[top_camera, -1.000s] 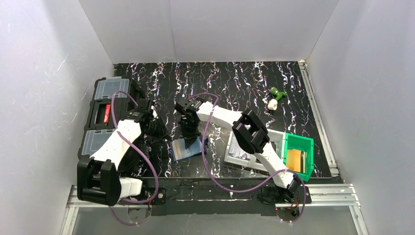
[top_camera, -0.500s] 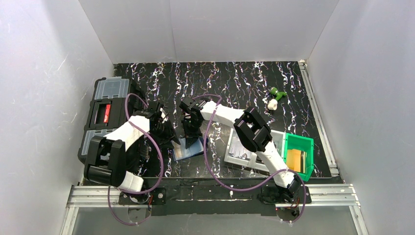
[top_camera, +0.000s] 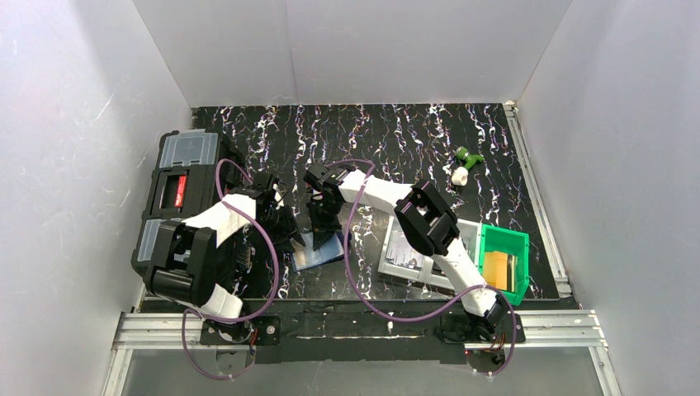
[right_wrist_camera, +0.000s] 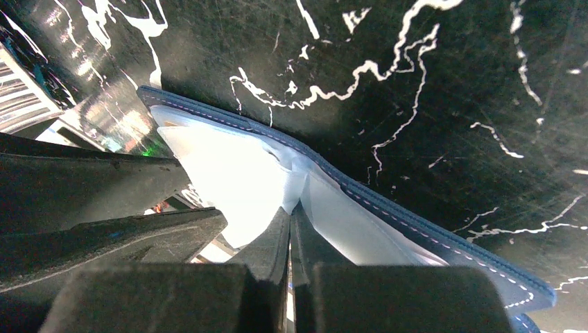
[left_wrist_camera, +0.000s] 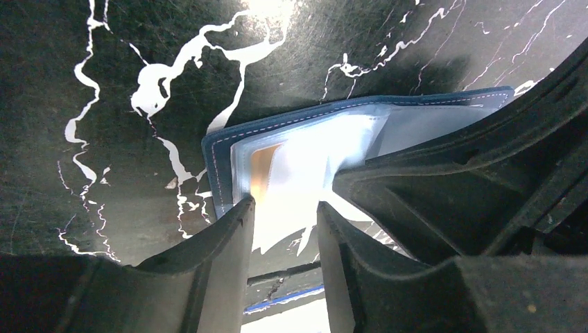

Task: Take the credit cards out of the card holder
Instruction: Remove the credit card from the card holder.

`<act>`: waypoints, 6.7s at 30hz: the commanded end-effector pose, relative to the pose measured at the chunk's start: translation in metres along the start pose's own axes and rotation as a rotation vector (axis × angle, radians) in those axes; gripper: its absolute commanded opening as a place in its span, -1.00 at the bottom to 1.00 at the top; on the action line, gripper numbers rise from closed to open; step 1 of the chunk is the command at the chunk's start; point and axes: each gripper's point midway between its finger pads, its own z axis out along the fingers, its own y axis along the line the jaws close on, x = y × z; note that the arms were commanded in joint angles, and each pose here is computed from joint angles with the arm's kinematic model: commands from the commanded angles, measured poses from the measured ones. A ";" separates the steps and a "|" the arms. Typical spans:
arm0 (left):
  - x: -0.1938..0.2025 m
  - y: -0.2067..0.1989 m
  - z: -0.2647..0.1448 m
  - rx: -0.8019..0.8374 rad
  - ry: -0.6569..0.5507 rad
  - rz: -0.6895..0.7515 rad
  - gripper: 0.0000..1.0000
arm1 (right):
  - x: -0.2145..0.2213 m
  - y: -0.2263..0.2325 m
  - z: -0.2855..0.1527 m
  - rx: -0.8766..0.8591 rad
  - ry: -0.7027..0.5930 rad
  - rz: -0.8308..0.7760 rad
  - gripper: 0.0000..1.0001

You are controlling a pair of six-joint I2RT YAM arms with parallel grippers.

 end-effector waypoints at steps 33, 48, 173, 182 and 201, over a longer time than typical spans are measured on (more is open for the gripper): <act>0.008 -0.028 0.002 0.084 0.002 0.065 -0.60 | 0.008 -0.040 0.025 0.130 0.015 0.018 -0.97; 0.009 -0.033 -0.010 0.074 -0.019 0.101 -0.85 | 0.003 -0.020 0.014 0.057 -0.015 -0.020 -0.97; -0.003 0.023 -0.047 -0.021 -0.143 -0.052 -0.55 | 0.013 -0.042 0.048 0.408 -0.044 -0.141 -0.37; 0.002 0.005 -0.031 0.033 -0.080 -0.017 -0.44 | 0.015 -0.056 0.043 0.294 -0.002 -0.064 -0.71; -0.001 -0.017 0.009 0.029 -0.045 0.032 -0.60 | 0.012 -0.046 0.027 0.194 -0.015 -0.063 -0.72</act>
